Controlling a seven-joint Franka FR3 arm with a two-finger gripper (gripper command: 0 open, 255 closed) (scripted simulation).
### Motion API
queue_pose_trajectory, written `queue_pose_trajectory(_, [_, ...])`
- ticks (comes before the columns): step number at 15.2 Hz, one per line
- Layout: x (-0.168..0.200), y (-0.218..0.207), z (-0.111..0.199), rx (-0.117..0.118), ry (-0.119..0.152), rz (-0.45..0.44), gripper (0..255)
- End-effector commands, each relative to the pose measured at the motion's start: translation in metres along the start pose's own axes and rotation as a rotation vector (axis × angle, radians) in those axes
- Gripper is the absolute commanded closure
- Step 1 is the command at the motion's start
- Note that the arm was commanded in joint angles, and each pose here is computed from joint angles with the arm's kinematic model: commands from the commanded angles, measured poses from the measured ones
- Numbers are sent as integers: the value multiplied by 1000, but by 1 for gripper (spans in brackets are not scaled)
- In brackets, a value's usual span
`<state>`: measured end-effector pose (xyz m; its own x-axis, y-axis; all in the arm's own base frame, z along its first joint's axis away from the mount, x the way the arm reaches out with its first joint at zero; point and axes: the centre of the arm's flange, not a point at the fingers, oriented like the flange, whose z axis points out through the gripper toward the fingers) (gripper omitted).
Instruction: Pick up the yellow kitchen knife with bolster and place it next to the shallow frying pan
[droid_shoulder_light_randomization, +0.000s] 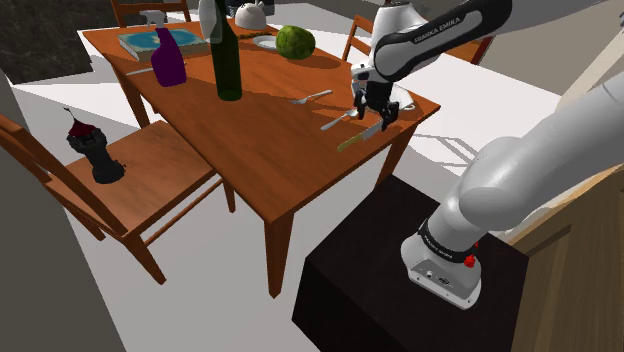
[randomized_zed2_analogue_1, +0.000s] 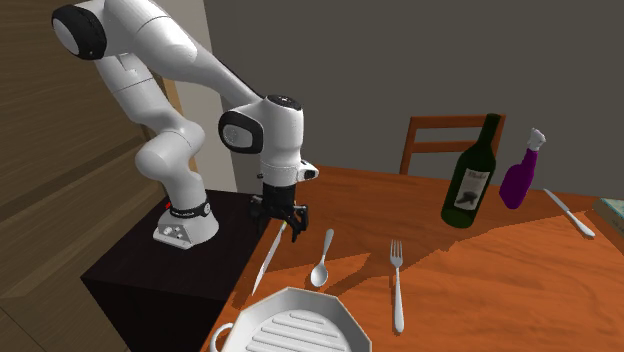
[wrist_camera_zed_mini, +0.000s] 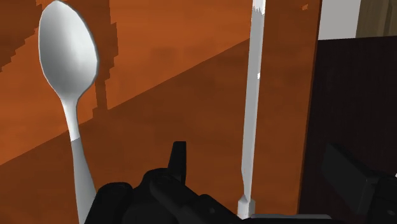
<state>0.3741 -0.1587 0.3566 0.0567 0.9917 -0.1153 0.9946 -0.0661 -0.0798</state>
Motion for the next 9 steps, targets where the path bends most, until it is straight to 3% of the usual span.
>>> queue_pose_trajectory(1, [1, 0, -25, 1, 0, 0, 0])
queue_pose_trajectory(9, [1, 0, -35, 1, 0, 0, 0])
